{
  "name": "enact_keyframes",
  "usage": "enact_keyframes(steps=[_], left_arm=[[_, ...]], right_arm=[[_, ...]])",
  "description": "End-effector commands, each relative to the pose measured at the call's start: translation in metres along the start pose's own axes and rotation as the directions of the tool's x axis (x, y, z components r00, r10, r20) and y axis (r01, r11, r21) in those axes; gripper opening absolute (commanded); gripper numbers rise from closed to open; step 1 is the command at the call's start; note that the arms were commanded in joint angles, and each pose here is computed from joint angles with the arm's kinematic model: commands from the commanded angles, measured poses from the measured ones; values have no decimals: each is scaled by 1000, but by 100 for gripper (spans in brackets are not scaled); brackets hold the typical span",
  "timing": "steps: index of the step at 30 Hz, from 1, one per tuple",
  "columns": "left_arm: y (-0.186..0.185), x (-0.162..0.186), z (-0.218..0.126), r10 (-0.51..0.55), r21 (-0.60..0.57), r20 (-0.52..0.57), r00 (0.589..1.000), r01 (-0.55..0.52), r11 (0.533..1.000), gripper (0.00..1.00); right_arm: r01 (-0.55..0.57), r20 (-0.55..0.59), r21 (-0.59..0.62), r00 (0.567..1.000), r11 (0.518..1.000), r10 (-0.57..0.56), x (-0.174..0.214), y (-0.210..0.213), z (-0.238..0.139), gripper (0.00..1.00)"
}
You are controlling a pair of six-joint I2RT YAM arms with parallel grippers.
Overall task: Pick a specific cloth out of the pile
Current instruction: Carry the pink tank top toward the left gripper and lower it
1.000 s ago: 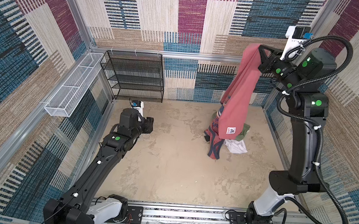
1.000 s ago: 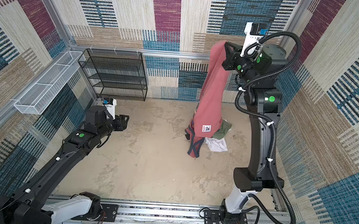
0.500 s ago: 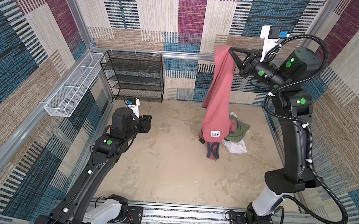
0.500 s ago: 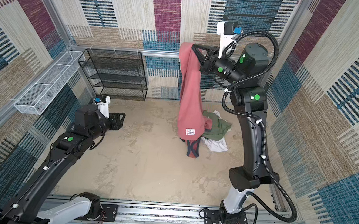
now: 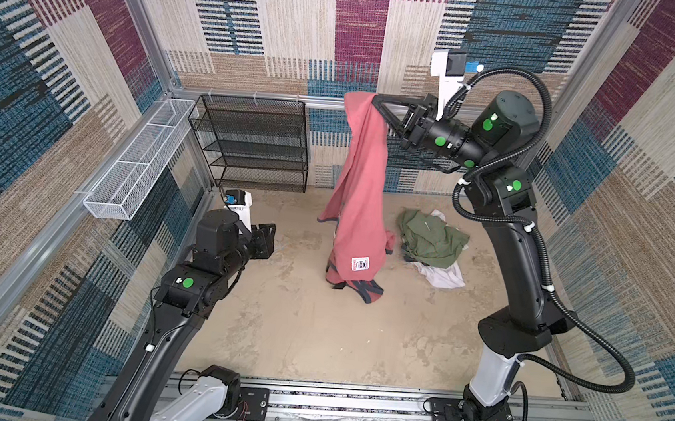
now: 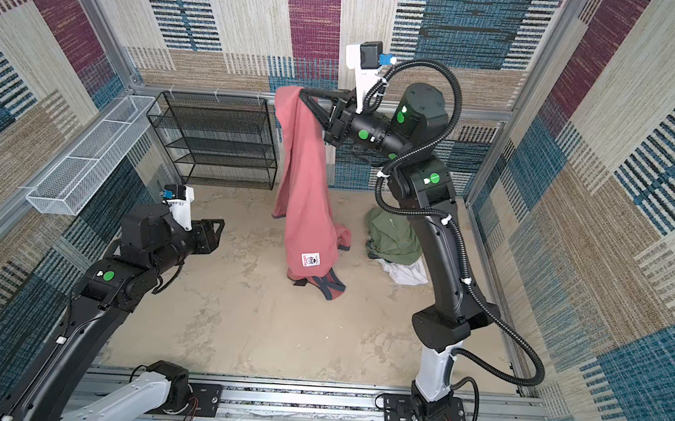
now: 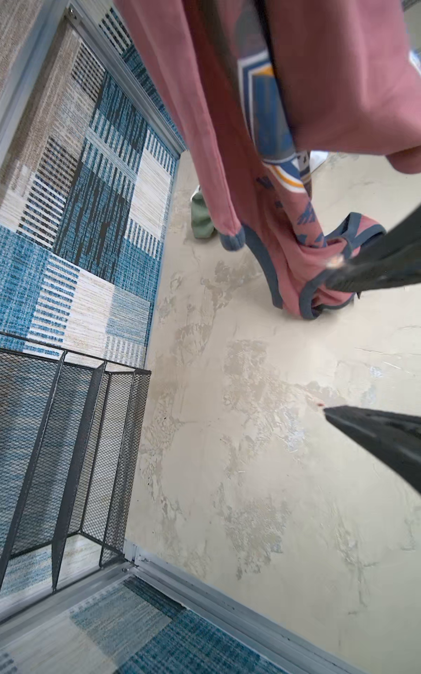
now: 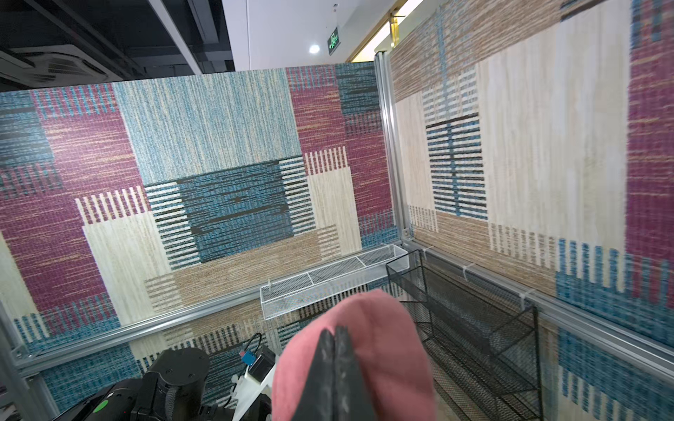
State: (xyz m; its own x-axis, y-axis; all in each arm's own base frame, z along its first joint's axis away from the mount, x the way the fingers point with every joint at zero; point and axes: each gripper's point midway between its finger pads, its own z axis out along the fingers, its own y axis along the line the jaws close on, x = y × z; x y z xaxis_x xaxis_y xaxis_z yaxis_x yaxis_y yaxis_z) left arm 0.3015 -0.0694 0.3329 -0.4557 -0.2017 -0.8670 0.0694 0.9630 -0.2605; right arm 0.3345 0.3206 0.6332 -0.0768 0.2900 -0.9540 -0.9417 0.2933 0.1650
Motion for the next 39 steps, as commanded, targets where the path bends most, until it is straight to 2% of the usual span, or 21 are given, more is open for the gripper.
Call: enact_keyframes(steps=[1,11,17,28,39], left_arm=[[13,9,-12,-5,-62,-20,1000,3,998,54],[34,25,-39,5,-156,-49,999,-13,988,54],[41,32,-57,6,-177,-43,999,-13,984,52],[51,38,-74,22,-215,-45,999,-31,976,51],[57,54,-97,14,-218,-60,998,-27,976,50]], right_arm=[[4,37,-39,999,999,-2,0,10,15,0],[-60,9,-151,998,987,62,47,37,70,0],[-106,-48,-187,994,977,99,86,45,96,0],[-195,-139,-200,976,960,169,146,47,128,0],[-284,-197,-164,948,945,251,212,22,156,0]])
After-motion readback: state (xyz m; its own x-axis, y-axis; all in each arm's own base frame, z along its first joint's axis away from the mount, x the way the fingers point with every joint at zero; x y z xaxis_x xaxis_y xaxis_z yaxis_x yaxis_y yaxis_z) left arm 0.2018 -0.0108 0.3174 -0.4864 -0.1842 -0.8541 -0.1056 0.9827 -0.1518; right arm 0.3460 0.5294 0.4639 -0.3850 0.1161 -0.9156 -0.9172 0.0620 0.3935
